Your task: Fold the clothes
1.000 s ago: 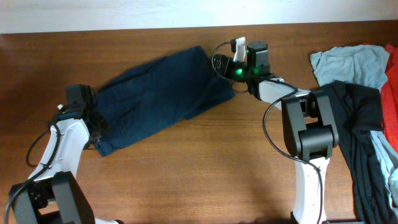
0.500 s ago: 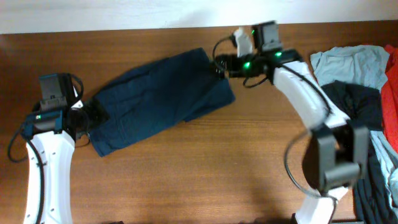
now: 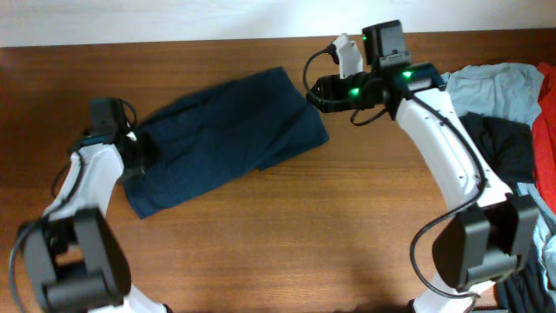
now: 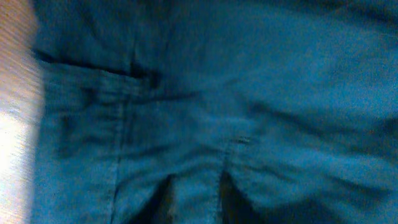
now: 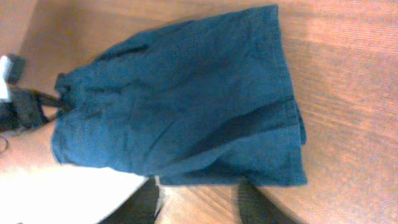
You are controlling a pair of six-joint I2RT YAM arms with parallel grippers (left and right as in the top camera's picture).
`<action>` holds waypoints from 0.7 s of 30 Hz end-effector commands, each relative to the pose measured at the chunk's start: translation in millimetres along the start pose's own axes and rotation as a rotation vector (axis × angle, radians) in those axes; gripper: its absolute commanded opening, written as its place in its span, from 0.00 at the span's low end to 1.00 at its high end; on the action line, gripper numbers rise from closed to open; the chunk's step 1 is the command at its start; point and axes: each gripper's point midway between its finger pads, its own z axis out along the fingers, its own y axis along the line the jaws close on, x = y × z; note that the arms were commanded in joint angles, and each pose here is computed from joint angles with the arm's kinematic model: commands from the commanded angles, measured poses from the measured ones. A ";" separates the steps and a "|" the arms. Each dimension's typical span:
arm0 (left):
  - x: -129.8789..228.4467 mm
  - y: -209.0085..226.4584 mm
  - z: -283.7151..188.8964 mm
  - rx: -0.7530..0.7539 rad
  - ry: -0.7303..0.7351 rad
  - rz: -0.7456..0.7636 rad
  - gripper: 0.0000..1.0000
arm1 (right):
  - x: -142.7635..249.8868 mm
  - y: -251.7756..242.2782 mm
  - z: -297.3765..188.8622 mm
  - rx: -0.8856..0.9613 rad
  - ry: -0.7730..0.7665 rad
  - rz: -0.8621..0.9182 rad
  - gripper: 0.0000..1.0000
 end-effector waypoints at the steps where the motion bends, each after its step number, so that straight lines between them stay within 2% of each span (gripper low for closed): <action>1: 28.8 12.7 34.6 -0.031 0.130 0.019 0.11 | 10.1 -1.5 43.0 0.067 0.040 0.052 0.25; 2: 43.1 19.0 41.7 -0.053 0.191 0.029 0.07 | 14.2 -1.0 70.1 0.088 0.048 0.068 0.22; 3: 48.2 21.2 42.2 -0.060 0.213 0.040 0.05 | 16.9 -0.2 81.7 0.092 0.053 0.070 0.21; 4: 56.4 24.6 41.5 -0.069 0.249 0.076 0.03 | 26.4 3.8 115.4 0.082 0.072 0.050 0.21; 8: 62.0 26.7 39.7 -0.075 0.274 0.091 0.02 | 59.7 -12.3 180.7 0.127 0.131 0.060 0.21; 11: 62.2 24.6 39.5 -0.059 0.278 0.120 0.04 | 83.7 -40.1 202.4 0.219 0.179 0.095 0.22; 14: 55.9 21.3 38.0 -0.043 0.265 0.184 0.06 | 100.8 -68.8 198.1 0.322 0.234 0.125 0.22; 17: 41.2 14.7 33.8 -0.029 0.230 0.209 0.10 | 133.0 -107.3 165.2 0.485 0.361 0.264 0.21; 19: 31.1 9.8 29.9 -0.023 0.207 0.212 0.13 | 152.5 -123.5 145.0 0.537 0.451 0.320 0.17; 21: 20.8 1.9 25.4 -0.009 0.182 0.223 0.20 | 175.0 -144.5 115.2 0.608 0.559 0.390 0.08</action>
